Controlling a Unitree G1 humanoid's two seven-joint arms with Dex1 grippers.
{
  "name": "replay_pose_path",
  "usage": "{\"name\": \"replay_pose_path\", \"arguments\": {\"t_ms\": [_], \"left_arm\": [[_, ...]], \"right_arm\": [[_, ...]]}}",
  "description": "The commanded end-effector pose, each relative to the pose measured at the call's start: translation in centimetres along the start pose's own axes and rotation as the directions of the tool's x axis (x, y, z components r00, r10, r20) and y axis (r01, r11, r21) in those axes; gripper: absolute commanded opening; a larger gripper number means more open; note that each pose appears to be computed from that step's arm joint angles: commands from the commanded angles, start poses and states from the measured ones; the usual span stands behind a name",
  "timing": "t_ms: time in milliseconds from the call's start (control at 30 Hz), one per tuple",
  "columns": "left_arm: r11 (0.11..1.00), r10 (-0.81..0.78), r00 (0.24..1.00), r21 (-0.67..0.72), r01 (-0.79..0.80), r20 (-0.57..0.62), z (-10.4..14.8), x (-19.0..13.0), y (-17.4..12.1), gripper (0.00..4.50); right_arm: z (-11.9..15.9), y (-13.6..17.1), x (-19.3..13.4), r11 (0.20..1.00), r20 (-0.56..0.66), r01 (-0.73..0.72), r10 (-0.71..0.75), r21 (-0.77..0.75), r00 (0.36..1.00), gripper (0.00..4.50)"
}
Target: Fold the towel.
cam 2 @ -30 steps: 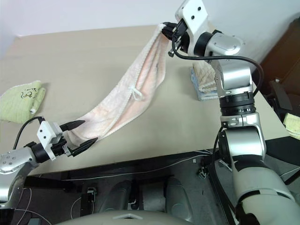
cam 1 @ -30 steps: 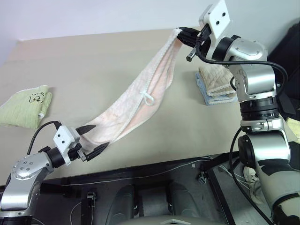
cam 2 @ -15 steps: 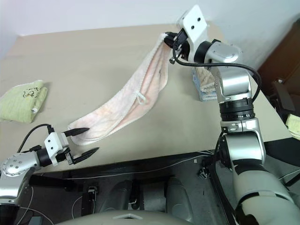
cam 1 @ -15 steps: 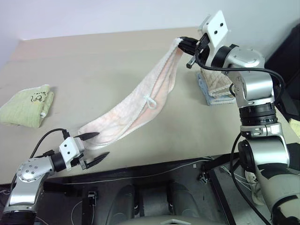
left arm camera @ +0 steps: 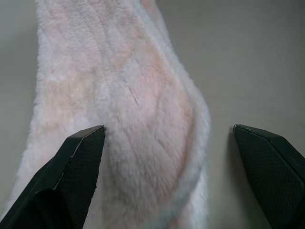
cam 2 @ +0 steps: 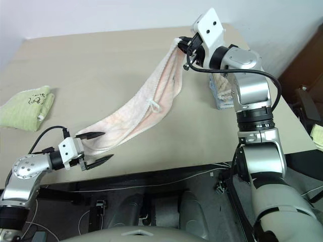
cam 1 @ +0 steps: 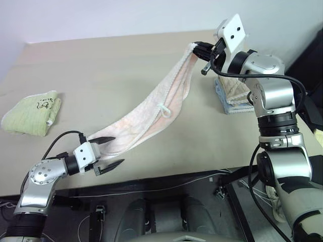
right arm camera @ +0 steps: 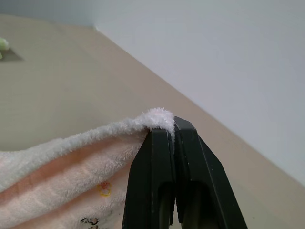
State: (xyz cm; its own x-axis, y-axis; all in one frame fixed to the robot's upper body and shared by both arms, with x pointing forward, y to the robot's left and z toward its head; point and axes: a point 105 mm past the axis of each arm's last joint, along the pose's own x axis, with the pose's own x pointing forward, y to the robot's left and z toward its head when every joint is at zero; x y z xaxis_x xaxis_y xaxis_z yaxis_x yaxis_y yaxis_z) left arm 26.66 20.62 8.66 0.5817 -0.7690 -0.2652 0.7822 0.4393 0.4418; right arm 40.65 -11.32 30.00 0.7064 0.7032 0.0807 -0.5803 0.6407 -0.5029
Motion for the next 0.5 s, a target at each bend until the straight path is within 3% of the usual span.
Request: {"name": "replay_pose_path", "arguments": {"t_ms": [33,200,433,500], "left_arm": [[1.0,-0.003,1.0,-0.015,0.003,0.025,0.6,0.5,0.3,4.12],[0.998,-0.013,1.0,-0.055,0.014,0.022,0.1,0.5,0.2,2.58],[0.994,-0.02,0.998,-0.104,0.026,0.058,0.5,-0.7,0.1,0.1],[0.991,-0.012,0.998,-0.131,0.021,0.067,0.7,-1.2,0.1,0.04]], "right_arm": [[1.6,-0.6,-0.5,0.999,0.05,0.028,-0.027,-0.028,0.998,0.0],[1.4,-0.6,-0.6,0.999,0.044,0.031,-0.03,-0.028,0.999,0.0],[1.2,-0.5,-0.7,0.999,0.038,0.032,-0.031,-0.031,0.999,0.0],[1.1,-0.4,-0.7,0.999,0.035,0.031,-0.03,-0.032,0.999,0.0]]}}
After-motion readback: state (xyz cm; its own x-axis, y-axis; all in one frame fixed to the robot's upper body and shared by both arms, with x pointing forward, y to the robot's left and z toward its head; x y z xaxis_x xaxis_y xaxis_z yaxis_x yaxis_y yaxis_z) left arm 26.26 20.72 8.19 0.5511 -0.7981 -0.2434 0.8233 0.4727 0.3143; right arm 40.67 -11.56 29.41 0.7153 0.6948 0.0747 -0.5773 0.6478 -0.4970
